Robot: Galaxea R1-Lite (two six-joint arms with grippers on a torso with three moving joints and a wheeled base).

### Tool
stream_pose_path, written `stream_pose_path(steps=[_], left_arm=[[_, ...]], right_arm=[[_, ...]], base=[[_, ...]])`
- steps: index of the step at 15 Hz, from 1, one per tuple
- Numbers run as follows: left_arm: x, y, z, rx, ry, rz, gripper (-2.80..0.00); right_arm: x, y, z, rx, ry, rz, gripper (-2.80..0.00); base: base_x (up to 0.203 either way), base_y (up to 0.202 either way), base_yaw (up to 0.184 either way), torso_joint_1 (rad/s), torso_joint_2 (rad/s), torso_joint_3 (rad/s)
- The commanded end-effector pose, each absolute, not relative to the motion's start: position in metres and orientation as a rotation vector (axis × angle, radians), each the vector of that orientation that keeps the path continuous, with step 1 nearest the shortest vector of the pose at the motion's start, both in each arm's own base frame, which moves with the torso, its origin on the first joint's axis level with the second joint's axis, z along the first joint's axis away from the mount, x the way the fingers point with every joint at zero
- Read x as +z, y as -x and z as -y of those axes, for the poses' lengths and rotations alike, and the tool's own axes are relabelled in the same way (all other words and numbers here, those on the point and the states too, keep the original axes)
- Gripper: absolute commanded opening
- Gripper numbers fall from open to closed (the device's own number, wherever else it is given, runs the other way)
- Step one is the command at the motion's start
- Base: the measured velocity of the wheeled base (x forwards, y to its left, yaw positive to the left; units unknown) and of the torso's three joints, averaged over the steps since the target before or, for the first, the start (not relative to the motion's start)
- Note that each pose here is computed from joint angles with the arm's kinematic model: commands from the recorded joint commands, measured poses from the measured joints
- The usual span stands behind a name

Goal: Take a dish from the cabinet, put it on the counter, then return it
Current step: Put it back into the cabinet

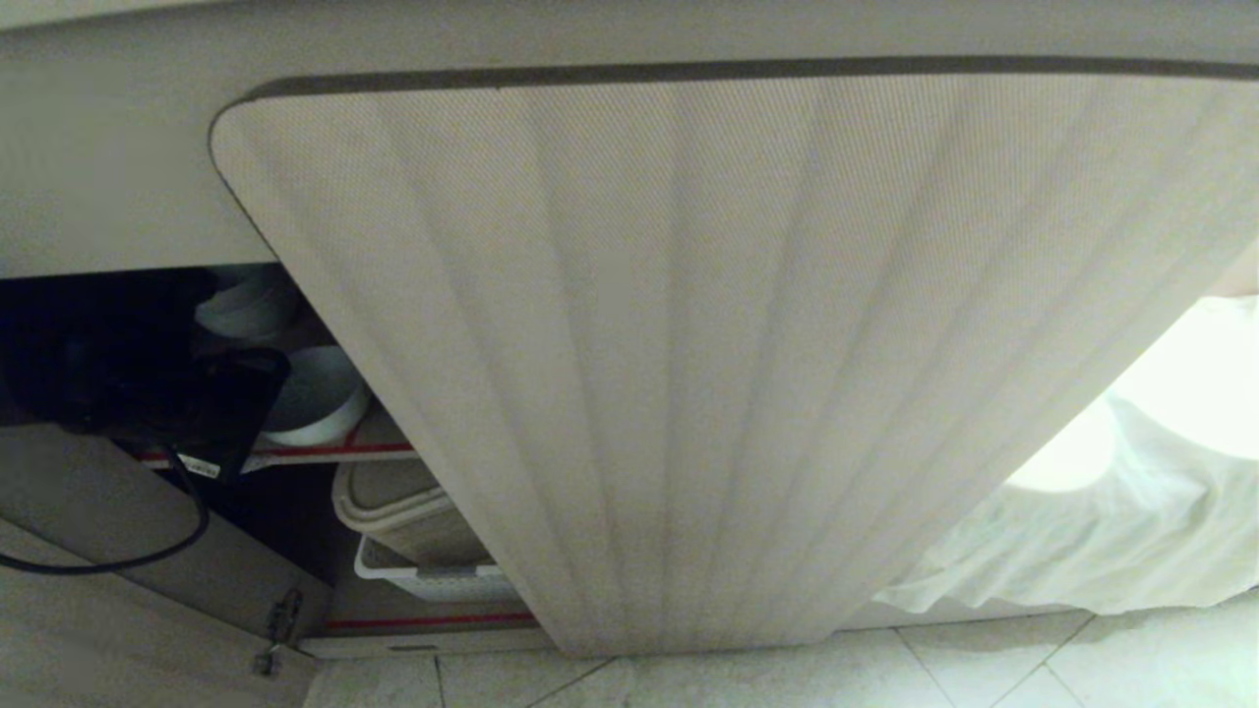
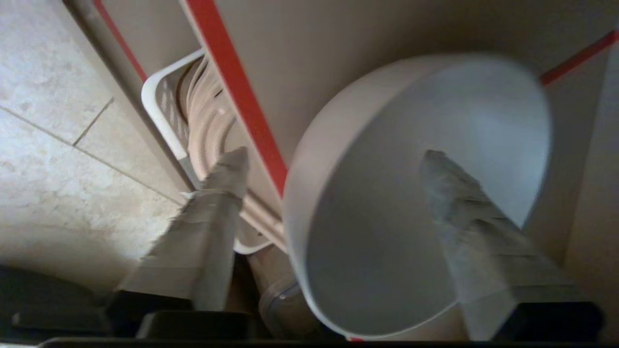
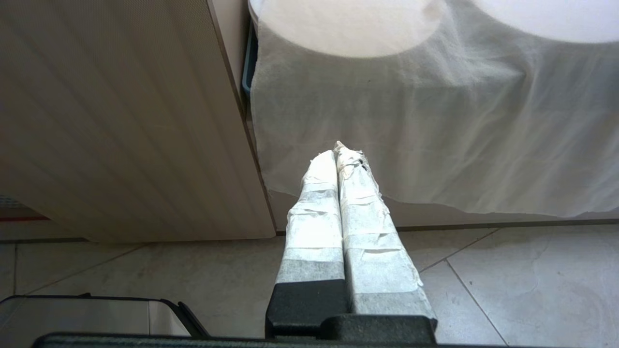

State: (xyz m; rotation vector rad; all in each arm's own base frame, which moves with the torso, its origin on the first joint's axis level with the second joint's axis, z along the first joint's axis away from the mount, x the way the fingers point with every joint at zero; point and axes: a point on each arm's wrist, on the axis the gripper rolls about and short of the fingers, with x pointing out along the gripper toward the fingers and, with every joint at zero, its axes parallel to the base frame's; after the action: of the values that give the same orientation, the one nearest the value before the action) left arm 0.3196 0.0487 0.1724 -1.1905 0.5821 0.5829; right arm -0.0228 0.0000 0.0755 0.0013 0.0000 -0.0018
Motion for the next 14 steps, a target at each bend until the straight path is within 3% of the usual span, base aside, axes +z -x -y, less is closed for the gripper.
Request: stream_pose_path(steps=[1, 14], left_arm=[[0.1734, -0.3208, -0.0501, 0.587, 1.199, -0.574, 0.00], [0.1731, -0.3164, -0.0516, 0.598, 1.190, -0.572, 0.00]], right_arm=[[0.0755, 0.0228, 0.0000, -0.001, -0.002, 0.000, -2.80], [0.0755, 0.0228, 0.0000, -0.002, -0.002, 0.000, -2.80]], base=[[0.000, 0.000, 0.000, 0.000, 0.00, 0.000], [0.000, 0.000, 0.000, 0.000, 0.00, 0.000]])
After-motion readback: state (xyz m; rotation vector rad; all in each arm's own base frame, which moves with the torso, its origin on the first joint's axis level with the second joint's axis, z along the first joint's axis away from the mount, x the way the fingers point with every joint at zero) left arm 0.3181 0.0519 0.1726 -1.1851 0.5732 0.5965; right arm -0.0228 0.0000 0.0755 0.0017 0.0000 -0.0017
